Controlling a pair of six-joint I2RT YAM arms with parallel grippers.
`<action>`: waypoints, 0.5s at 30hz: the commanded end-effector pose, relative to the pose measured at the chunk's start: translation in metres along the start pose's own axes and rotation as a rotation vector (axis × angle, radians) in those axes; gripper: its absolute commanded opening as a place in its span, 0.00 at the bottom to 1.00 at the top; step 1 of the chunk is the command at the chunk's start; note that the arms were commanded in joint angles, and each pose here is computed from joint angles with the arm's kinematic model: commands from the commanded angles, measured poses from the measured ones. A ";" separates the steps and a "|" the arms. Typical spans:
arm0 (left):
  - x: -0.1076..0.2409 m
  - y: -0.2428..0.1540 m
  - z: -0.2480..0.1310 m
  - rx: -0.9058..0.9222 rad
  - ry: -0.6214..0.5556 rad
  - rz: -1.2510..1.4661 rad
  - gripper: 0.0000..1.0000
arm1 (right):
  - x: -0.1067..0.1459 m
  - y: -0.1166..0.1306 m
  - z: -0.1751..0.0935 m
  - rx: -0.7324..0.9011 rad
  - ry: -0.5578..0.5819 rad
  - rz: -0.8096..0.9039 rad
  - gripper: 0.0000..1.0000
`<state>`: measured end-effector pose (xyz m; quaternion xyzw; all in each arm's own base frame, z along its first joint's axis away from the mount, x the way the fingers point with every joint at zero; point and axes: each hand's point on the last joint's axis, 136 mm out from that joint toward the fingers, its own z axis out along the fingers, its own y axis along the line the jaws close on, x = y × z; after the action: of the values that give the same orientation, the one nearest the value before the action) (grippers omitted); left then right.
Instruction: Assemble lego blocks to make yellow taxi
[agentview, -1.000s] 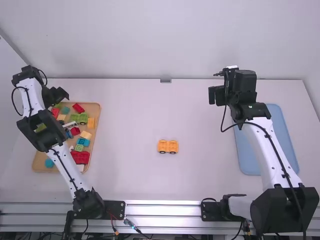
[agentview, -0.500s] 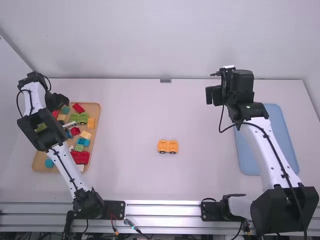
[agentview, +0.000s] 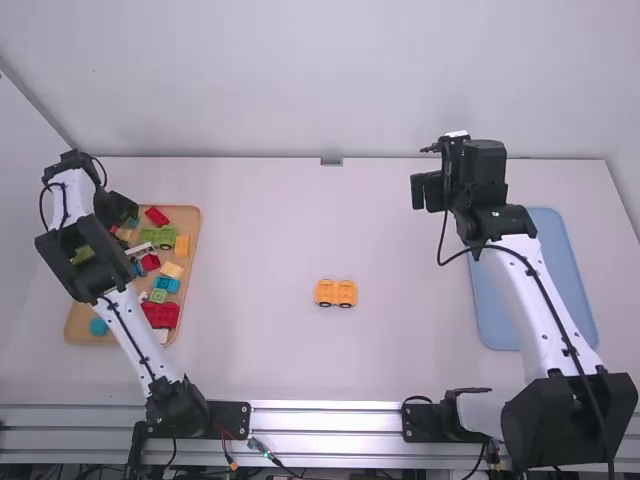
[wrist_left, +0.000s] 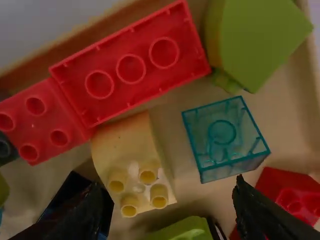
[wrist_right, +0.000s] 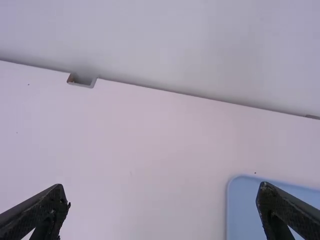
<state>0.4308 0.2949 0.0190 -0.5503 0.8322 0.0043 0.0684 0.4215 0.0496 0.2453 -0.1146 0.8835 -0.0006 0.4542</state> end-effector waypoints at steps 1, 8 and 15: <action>0.001 0.009 0.005 -0.051 -0.007 -0.050 0.66 | -0.017 -0.002 -0.010 0.005 -0.045 0.005 0.99; -0.002 0.021 0.006 -0.116 -0.034 -0.091 0.58 | -0.017 -0.002 -0.010 0.004 -0.045 0.004 0.99; -0.003 0.020 0.012 -0.108 -0.044 -0.110 0.52 | -0.017 -0.002 -0.010 0.004 -0.046 0.004 0.99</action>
<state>0.4189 0.3076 0.0117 -0.5935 0.8005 0.0507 0.0654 0.4215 0.0496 0.2453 -0.1137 0.8836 -0.0001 0.4542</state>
